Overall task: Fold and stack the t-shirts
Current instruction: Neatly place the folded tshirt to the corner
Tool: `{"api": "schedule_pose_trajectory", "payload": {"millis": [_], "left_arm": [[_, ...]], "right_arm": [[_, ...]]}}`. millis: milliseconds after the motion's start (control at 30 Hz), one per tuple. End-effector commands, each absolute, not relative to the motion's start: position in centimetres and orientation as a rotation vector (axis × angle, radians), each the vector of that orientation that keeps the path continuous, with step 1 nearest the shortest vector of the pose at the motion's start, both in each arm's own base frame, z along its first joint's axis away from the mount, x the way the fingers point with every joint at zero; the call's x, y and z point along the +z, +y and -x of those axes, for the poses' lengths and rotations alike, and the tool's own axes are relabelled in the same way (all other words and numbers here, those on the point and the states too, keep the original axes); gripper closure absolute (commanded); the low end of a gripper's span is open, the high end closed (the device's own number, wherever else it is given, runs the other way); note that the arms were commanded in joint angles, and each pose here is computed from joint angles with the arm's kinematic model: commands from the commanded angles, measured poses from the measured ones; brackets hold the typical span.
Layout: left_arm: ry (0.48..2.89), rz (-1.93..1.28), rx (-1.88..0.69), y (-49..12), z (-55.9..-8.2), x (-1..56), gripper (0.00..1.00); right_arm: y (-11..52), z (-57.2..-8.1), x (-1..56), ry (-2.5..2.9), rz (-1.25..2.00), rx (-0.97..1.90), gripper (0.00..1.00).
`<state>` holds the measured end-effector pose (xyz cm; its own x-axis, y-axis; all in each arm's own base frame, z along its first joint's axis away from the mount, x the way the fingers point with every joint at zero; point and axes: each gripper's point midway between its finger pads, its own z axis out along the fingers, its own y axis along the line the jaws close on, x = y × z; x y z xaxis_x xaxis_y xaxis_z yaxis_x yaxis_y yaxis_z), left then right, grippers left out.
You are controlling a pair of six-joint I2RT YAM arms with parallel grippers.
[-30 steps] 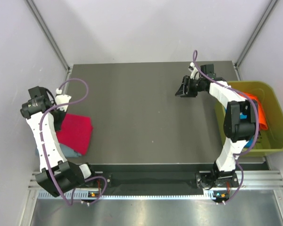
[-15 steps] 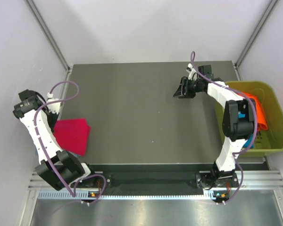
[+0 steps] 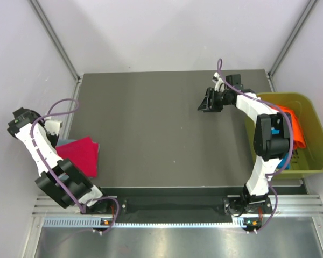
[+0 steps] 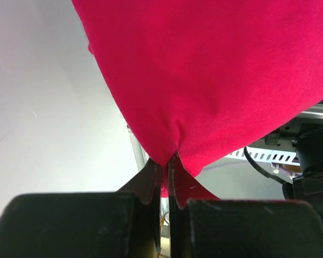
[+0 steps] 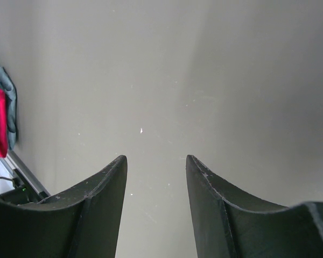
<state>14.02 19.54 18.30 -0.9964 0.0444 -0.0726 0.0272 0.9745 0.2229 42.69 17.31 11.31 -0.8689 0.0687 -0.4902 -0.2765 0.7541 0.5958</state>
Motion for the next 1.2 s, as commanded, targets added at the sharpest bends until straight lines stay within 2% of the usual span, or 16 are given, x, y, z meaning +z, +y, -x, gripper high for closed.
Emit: {"api": "schedule_pose_trajectory", "payload": {"millis": [0, 567, 800, 833, 867, 900, 967, 1033, 1133, 1167], "left_arm": [[3.059, -0.028, 0.425, 21.1, -14.0, 19.2, 1.0], [3.174, 0.103, 0.622, 26.3, -15.4, 18.8, 1.0], [3.26, 0.151, 0.538, 25.5, -14.8, 17.9, 0.98], [3.262, 0.167, 0.537, 25.4, -14.8, 17.9, 0.81], [3.262, 0.182, 0.538, 25.4, -14.8, 18.0, 0.72], [3.237, 0.219, 0.54, 25.3, -15.0, 18.3, 0.4], [3.131, 0.242, 0.561, 25.4, -16.3, 20.2, 0.28], [2.97, 0.231, 0.628, 24.8, -18.7, 23.4, 0.25], [2.755, 0.124, 0.659, 20.5, -23.5, 28.2, 0.19], [2.698, 0.098, 0.664, 18.9, -24.7, 29.5, 0.11]], "right_arm": [[18.5, -44.4, 13.0, 2.373, 0.214, 0.949, 0.52], [19.1, -44.7, 12.3, 2.386, 0.224, 0.954, 0.52], [19.4, -44.7, 11.7, 2.399, 0.225, 0.959, 0.52], [19.4, -44.8, 11.7, 2.399, 0.225, 0.959, 0.52], [19.5, -44.8, 11.6, 2.399, 0.228, 0.961, 0.52], [19.5, -44.9, 11.5, 2.403, 0.228, 0.961, 0.52], [19.5, -44.9, 11.3, 2.404, 0.228, 0.959, 0.52], [19.5, -44.9, 11.1, 2.408, 0.229, 0.959, 0.52], [19.4, -44.8, 11.4, 2.404, 0.234, 0.953, 0.52], [19.4, -44.8, 12.0, 2.391, 0.242, 0.947, 0.52]]}}
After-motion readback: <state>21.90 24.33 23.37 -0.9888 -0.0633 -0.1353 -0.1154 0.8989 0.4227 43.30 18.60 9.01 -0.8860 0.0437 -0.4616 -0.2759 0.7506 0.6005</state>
